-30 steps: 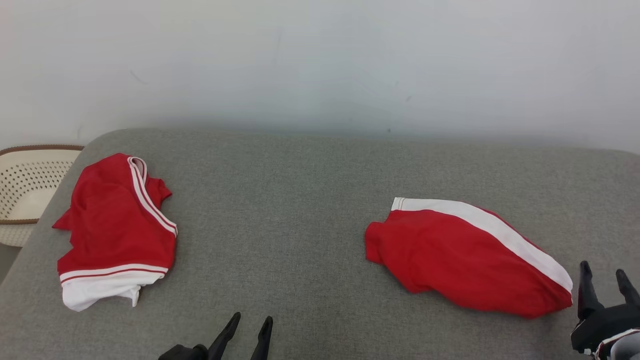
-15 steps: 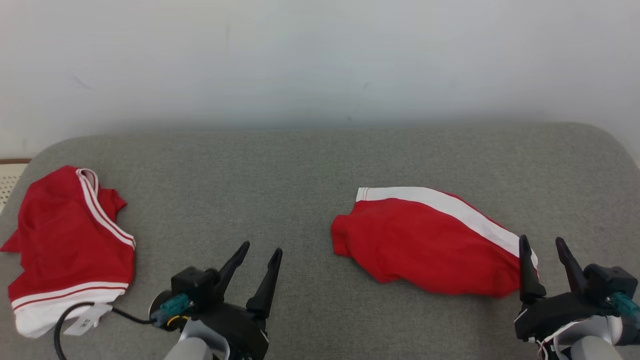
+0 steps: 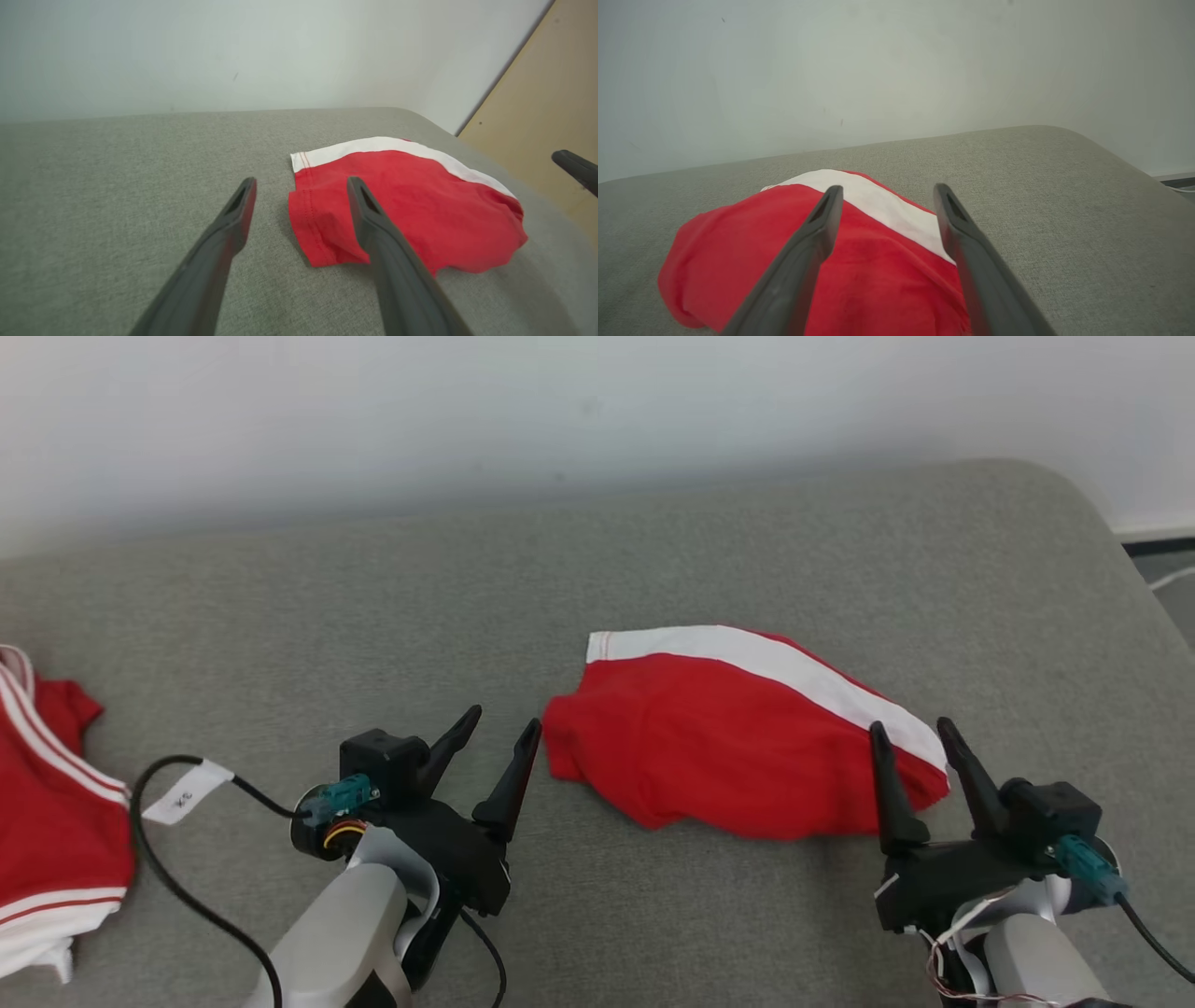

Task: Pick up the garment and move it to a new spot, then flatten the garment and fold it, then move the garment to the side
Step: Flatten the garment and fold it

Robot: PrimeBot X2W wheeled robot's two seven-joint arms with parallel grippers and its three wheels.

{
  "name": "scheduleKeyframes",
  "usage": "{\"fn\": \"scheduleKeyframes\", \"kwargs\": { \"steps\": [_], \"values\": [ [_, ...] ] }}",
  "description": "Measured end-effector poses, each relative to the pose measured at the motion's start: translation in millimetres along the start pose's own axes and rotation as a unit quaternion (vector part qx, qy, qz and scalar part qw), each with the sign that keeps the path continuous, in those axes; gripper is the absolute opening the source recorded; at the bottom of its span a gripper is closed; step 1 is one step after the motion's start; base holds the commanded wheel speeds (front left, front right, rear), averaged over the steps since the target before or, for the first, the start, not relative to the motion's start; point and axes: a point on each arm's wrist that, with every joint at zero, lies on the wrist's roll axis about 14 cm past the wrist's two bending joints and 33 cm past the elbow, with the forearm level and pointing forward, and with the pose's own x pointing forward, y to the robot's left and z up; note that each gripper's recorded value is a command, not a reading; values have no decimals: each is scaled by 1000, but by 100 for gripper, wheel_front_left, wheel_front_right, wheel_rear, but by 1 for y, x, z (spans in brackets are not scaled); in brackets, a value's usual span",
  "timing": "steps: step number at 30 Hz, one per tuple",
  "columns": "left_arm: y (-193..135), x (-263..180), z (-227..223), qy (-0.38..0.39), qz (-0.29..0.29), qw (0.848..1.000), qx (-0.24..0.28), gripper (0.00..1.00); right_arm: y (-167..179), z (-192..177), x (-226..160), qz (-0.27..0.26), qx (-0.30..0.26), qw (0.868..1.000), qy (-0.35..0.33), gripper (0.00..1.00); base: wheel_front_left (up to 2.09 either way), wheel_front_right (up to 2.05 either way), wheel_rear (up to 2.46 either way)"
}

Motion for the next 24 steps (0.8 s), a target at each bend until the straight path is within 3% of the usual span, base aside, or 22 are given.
{"fn": "scheduleKeyframes", "kwargs": {
  "steps": [11, 20, 21, 23, 24],
  "values": [
    [-21, 32, -58, 93, -36, 993, -59, 100, -9, -8, 1, -10, -5, 1000, 14, 100, 0, 0, 0],
    [-33, 41, -80, 128, -46, 987, -87, 100, -15, -8, -5, -18, -9, 1000, 18, 100, 0, 0, 0],
    [-36, 42, -79, 127, -50, 987, -89, 61, -15, -8, -5, -19, -10, 1000, 18, 100, 0, 0, 0],
    [-40, 43, -79, 127, -56, 986, -92, 0, -17, -7, -5, -21, -9, 1000, 17, 100, 0, 0, 0],
    [-42, 43, -77, 123, -59, 986, -94, 0, -18, -6, -5, -23, -9, 1000, 15, 100, 0, 0, 0]
  ]
}}
